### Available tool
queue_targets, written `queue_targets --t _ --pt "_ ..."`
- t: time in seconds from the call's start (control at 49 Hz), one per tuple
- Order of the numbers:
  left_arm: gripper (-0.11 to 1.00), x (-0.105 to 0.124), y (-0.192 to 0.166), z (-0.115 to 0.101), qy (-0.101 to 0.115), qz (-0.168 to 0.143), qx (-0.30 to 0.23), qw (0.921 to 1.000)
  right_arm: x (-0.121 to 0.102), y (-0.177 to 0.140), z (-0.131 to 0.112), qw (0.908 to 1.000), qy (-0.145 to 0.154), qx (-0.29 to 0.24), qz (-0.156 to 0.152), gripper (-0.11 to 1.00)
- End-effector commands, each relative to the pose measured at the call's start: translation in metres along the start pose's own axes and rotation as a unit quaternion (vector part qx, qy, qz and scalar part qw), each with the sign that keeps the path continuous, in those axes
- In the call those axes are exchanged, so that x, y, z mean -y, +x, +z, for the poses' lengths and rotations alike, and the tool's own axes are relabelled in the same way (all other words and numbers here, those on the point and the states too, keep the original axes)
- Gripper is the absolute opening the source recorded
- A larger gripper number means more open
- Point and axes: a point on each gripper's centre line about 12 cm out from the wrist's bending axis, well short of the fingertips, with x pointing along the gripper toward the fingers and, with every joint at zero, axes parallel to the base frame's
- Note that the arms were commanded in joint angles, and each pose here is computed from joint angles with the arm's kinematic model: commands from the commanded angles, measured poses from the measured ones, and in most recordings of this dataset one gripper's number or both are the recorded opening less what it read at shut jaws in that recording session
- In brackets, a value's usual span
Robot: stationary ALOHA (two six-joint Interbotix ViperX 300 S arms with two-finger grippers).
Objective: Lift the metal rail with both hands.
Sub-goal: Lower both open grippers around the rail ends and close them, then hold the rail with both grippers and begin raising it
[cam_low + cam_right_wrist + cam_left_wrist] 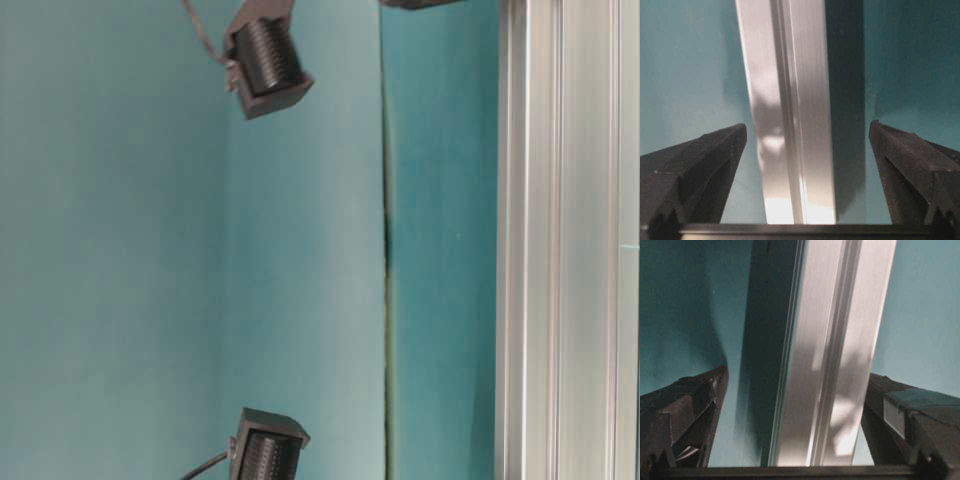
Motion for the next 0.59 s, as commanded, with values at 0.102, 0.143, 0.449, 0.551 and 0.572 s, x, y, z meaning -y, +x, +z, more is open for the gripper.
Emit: queue_targets --t 0.102,0.143,0.449,0.551,0.572 --pt "0.97 0.0006 -0.0016 0.0051 0.0 -0.001 0.012 0.9999 -0.0005 0.0011 0.003 0.9999 0.0 0.011 0.0 0.99" --pt "0.97 0.0005 -0.0012 0.0047 0.0 -0.001 0.011 0.9999 -0.0004 0.0018 0.0028 0.9999 -0.001 0.011 0.0 0.99" --pt "0.94 0.0012 -0.0008 0.0025 0.001 -0.002 0.011 0.9999 -0.0007 0.0029 0.0034 0.9997 0.004 0.022 0.002 0.99" --pt "0.85 0.0033 -0.0013 0.0034 0.005 -0.005 0.02 0.9998 -0.0011 0.0029 0.0034 0.9998 0.002 0.022 0.002 0.94" --pt "0.81 0.0047 -0.0013 0.0039 0.008 -0.006 0.023 0.9997 -0.0012 0.0025 0.0035 0.9997 0.002 0.023 0.002 0.92"
